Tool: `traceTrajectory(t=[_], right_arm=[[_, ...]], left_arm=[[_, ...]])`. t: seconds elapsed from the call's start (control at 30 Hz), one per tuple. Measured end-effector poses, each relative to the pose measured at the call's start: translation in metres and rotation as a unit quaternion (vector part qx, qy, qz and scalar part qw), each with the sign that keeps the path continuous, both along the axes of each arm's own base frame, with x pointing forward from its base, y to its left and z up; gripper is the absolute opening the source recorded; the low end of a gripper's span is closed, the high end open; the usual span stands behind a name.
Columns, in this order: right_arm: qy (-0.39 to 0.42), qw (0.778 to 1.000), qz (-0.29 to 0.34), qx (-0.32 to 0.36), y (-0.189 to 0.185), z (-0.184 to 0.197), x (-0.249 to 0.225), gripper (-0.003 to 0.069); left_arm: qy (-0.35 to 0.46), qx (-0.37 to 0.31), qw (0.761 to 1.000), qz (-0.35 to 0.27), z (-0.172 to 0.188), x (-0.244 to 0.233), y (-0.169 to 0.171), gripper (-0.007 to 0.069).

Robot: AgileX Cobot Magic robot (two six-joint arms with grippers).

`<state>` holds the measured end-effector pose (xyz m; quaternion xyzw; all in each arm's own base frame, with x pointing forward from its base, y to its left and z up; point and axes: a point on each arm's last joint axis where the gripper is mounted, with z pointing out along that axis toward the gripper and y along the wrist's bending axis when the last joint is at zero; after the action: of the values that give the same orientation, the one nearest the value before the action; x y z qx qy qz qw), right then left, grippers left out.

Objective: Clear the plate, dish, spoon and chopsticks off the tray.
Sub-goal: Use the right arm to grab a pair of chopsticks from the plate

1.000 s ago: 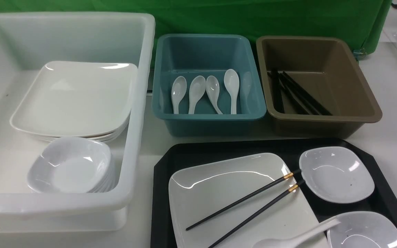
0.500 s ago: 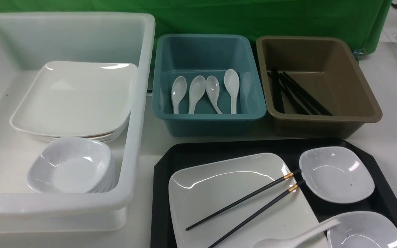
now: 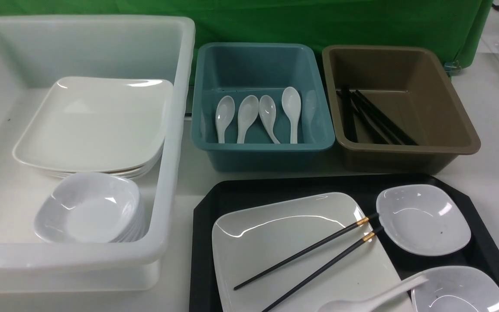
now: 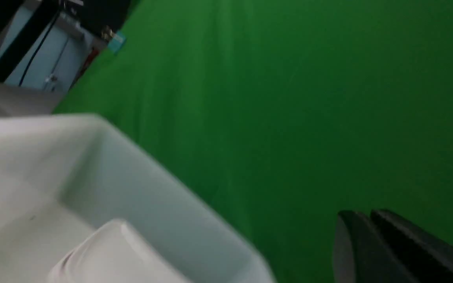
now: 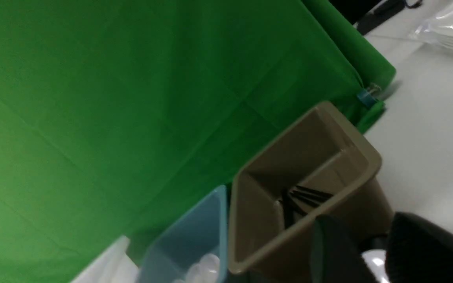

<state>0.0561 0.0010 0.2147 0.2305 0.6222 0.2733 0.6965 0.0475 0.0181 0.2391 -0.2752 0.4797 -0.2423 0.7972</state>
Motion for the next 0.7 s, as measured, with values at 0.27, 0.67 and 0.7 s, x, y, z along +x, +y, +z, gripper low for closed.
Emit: traceTrajectory(t=[0.27,0.67,0.7], right_arm=[[-0.039,0.999,0.008,0.017,0.0,0.013,-0.002,0.0213],[0.254,0.892,0.184,-0.325,0.023,0.151,0.021,0.0024],[0.268,0.884,0.194,-0.331,0.025,0.151,0.022,0.0024]], left_arm=[[-0.022,0.023,0.995,-0.091,0.106,-0.018,-0.017,0.0018],[0.514,0.239,0.766,-0.303,0.132,0.08,-0.045,0.0018],[0.524,0.242,0.755,-0.312,0.128,0.085,-0.046,0.0018]])
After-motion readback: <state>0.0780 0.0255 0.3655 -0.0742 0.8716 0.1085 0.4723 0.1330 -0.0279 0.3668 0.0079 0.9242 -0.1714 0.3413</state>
